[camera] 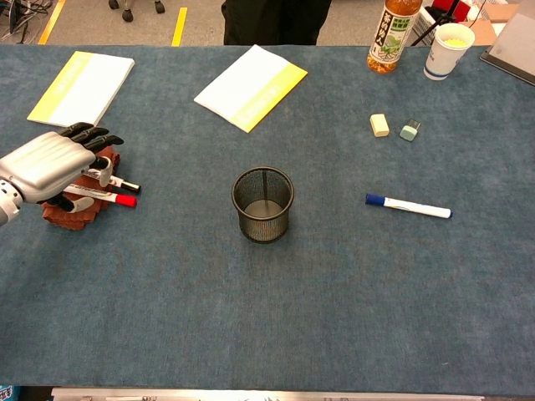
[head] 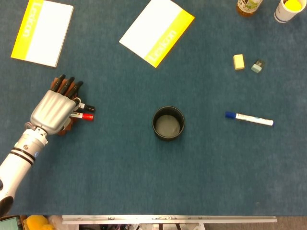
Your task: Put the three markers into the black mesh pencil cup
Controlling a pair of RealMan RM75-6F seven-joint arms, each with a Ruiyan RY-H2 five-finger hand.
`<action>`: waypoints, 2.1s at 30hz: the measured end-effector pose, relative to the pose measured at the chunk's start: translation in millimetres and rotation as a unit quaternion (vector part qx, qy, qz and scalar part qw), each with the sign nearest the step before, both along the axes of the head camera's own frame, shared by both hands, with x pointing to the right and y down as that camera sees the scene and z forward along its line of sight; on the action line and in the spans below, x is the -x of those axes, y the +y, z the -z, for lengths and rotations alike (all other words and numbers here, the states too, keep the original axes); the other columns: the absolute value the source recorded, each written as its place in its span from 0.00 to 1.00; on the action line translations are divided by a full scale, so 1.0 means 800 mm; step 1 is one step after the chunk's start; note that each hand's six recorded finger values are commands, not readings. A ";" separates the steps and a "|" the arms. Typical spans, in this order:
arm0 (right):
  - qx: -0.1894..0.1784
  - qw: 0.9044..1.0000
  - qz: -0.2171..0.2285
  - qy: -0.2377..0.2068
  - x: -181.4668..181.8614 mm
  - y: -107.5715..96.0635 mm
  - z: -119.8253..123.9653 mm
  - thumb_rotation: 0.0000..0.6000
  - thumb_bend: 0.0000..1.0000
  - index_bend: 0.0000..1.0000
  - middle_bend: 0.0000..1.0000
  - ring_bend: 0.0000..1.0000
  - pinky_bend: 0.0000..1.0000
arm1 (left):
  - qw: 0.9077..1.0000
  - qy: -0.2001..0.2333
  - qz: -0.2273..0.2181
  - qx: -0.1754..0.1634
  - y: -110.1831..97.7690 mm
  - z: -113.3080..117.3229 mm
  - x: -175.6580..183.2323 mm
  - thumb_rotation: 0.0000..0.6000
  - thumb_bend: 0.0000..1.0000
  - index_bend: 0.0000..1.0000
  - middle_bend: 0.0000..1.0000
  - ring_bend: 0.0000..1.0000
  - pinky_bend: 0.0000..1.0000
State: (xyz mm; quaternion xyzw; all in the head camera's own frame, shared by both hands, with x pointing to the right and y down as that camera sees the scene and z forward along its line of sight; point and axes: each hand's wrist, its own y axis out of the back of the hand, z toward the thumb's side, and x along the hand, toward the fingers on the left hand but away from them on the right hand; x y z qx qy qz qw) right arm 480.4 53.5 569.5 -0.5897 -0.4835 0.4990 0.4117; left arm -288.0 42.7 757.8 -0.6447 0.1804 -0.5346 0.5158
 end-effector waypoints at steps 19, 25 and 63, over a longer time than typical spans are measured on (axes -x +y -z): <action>0.000 1.000 -0.004 0.001 -0.002 0.001 0.002 1.00 0.34 0.06 0.02 0.00 0.05 | 1.000 -0.005 0.000 0.003 0.002 -0.013 0.001 1.00 0.25 0.48 0.08 0.00 0.00; 0.002 1.000 -0.004 0.000 -0.002 0.001 0.002 1.00 0.34 0.06 0.02 0.00 0.05 | 1.000 -0.005 0.003 0.001 0.003 -0.015 0.004 1.00 0.25 0.51 0.08 0.00 0.00; -0.017 1.000 -0.001 -0.010 0.001 -0.001 0.015 1.00 0.34 0.08 0.03 0.00 0.05 | 0.999 0.035 0.018 0.009 0.003 0.003 0.001 1.00 0.25 0.61 0.11 0.00 0.00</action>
